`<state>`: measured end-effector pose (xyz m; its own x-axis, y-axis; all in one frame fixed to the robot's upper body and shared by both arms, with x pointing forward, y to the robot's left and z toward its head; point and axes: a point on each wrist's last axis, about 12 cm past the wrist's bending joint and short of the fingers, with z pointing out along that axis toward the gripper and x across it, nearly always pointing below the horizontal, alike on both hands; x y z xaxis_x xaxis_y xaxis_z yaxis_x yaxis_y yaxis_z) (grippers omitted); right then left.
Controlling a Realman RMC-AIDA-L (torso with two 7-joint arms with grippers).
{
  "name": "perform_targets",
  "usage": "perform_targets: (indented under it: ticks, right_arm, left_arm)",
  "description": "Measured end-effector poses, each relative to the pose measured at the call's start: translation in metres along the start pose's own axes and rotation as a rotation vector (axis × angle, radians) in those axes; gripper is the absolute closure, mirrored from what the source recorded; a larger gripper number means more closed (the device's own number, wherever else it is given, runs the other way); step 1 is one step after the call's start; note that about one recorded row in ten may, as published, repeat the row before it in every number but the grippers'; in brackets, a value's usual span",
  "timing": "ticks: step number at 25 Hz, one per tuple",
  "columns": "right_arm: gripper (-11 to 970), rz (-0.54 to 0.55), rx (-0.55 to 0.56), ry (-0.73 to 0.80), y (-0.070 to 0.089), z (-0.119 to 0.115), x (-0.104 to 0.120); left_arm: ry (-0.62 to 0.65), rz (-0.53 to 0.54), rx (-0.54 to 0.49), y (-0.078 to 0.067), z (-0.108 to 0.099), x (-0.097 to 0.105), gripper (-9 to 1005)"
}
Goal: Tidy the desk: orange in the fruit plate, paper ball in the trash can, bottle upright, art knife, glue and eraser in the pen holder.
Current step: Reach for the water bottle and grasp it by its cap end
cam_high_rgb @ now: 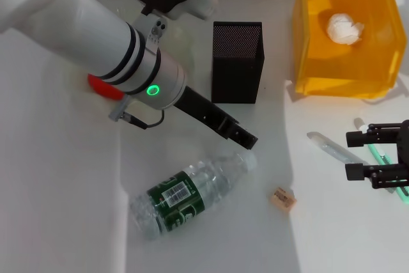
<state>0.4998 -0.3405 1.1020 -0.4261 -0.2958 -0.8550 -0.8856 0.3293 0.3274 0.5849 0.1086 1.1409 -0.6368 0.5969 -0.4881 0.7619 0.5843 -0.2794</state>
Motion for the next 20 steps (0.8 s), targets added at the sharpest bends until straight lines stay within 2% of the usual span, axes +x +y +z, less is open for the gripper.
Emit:
perform_targets:
  ticks: [1,7,13,20]
  right_arm:
    - [259,0.001,0.006,0.002,0.000,-0.001,0.001]
    - [260,0.015,0.032,0.005,-0.003,-0.002,0.004]
    - [261,0.018,0.037,0.003,-0.004,0.000,0.004]
    - [262,0.015,0.037,0.003,-0.005,0.001,0.003]
  left_arm:
    - [0.011,0.009,0.020,-0.006,0.003,0.000,149]
    - [0.039,0.042,0.019,-0.018,0.015,0.001,149]
    - [0.046,0.056,-0.016,-0.017,0.025,0.005,150]
    - [0.055,0.060,-0.018,-0.018,0.028,0.009,154]
